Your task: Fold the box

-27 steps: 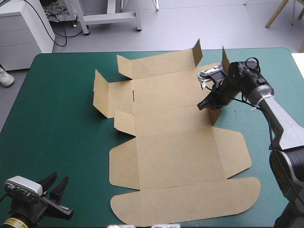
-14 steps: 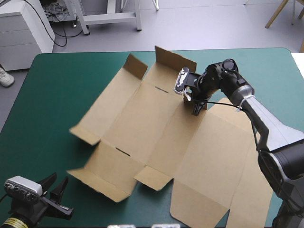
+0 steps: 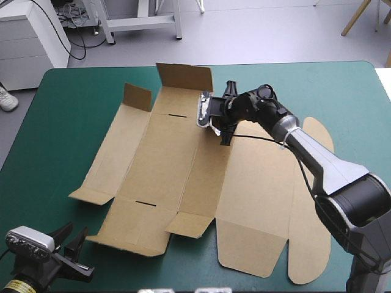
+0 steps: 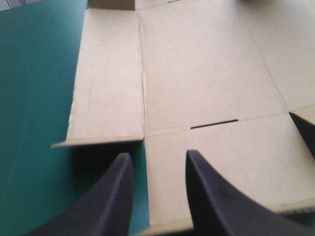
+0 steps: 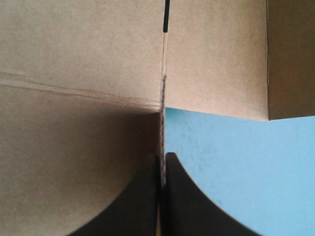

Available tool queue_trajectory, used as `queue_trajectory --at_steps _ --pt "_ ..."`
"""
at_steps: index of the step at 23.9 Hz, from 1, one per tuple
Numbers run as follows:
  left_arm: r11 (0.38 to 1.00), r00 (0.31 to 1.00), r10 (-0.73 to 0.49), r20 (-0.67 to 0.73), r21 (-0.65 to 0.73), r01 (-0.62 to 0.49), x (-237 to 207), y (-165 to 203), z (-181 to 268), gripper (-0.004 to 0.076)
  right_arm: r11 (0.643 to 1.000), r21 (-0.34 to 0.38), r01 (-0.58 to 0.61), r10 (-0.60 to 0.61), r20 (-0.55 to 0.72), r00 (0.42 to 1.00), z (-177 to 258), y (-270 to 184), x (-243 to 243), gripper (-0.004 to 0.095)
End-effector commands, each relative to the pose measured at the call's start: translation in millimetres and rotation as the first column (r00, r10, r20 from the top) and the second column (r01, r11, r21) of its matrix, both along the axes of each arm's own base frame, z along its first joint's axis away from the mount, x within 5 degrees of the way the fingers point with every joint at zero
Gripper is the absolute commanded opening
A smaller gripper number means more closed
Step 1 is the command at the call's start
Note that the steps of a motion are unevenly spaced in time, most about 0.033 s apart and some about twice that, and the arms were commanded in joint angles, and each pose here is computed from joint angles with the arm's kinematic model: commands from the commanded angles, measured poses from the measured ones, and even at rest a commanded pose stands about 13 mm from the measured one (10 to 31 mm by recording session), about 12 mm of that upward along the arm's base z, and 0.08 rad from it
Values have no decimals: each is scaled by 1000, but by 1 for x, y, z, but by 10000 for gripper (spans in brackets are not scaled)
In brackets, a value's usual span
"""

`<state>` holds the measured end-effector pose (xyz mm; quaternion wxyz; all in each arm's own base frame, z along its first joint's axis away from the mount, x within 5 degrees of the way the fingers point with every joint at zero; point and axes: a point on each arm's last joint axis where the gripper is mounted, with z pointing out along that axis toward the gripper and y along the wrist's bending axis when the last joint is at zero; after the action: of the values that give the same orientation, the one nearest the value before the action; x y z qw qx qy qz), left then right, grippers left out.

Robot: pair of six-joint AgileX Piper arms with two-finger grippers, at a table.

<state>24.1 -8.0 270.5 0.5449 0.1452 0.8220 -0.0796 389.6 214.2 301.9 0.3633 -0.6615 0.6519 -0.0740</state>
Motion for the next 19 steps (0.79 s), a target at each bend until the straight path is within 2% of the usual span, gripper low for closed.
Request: queue_trajectory --at_steps 1,6,9,12,15,16,19 --pt "999 997 -8 73 -30 11 2 -1 13 251 990 114 -78 62 136 989 39 17 -10 -20" --pt "999 997 -8 73 -30 11 2 -1 13 251 984 115 -134 124 91 988 25 26 -10 -20" --pt "999 997 -8 73 -30 11 2 -1 13 251 983 128 -131 124 66 990 19 28 -8 -20" --pt "999 997 -8 73 -30 11 2 -1 13 251 986 109 -124 114 89 989 14 27 -3 -19" --pt "999 997 -8 73 -30 11 2 -1 13 251 981 161 -105 92 90 992 15 28 0 -10" --pt "999 997 -8 73 -30 11 2 -1 13 251 979 173 -103 90 82 993 15 28 -1 3" --pt "999 997 -8 73 -30 11 2 -1 13 251 979 177 -105 96 59 994 14 29 -2 175"
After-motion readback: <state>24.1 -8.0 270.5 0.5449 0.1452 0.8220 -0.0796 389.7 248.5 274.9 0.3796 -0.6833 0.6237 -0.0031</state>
